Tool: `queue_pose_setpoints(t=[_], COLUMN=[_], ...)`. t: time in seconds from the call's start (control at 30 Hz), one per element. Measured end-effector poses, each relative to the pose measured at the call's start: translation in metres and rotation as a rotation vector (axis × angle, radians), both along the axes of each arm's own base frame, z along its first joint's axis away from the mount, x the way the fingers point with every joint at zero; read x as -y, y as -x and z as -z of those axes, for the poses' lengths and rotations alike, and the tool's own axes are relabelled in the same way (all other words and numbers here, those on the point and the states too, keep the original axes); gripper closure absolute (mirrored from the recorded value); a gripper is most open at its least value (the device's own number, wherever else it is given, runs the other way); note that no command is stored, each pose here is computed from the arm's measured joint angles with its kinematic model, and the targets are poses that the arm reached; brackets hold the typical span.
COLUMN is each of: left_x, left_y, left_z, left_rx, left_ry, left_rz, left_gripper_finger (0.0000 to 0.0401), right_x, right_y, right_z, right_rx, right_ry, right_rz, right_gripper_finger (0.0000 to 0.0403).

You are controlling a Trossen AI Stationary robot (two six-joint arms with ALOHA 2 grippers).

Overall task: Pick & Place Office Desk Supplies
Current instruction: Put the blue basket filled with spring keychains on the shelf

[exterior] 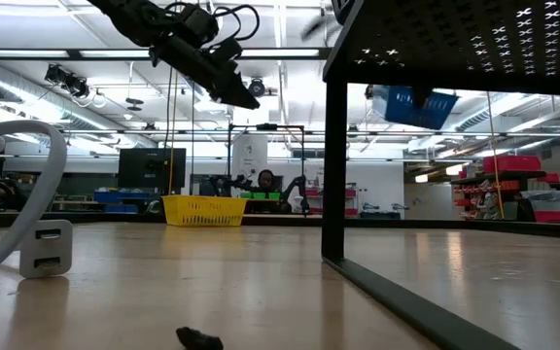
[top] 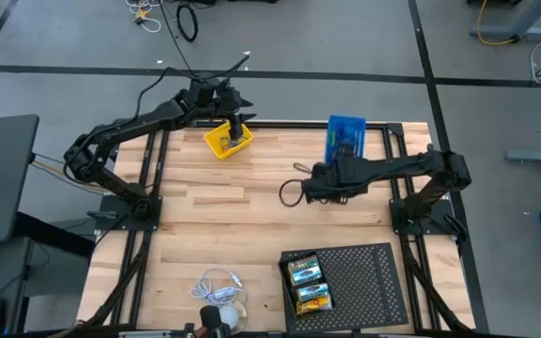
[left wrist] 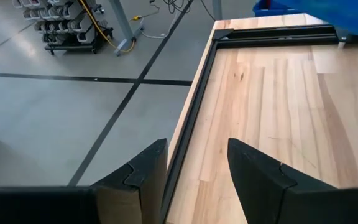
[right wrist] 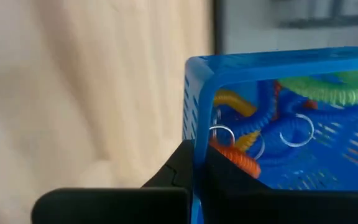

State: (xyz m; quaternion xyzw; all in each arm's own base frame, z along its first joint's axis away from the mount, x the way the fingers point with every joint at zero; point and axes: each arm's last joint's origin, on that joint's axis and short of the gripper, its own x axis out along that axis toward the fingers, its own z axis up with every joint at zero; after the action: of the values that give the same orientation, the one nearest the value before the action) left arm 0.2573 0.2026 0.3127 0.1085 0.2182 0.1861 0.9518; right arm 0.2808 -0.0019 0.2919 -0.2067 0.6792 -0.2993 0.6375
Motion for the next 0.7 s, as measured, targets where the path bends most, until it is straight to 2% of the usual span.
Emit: queue_pose_setpoints(t=[0.3, 0.7], left_x=[0.001, 0.001], left_y=[0.001, 0.002], left_z=[0.004, 0.006], left_rx=[-0.028, -0.050], left_ry=[0.031, 0.044], left_rz=[-0.002, -0.004], left_gripper_finger=[0.0225, 0.0225], right_x=[-0.052, -0.107], right_y=[0.000, 0.016], right_z=[-0.030, -0.029], right_rx=[0.211, 0.248], right_ry=[-0.182, -0.376], right_rz=[-0.016, 0.010], right_gripper_finger=[0.0396, 0.0396])
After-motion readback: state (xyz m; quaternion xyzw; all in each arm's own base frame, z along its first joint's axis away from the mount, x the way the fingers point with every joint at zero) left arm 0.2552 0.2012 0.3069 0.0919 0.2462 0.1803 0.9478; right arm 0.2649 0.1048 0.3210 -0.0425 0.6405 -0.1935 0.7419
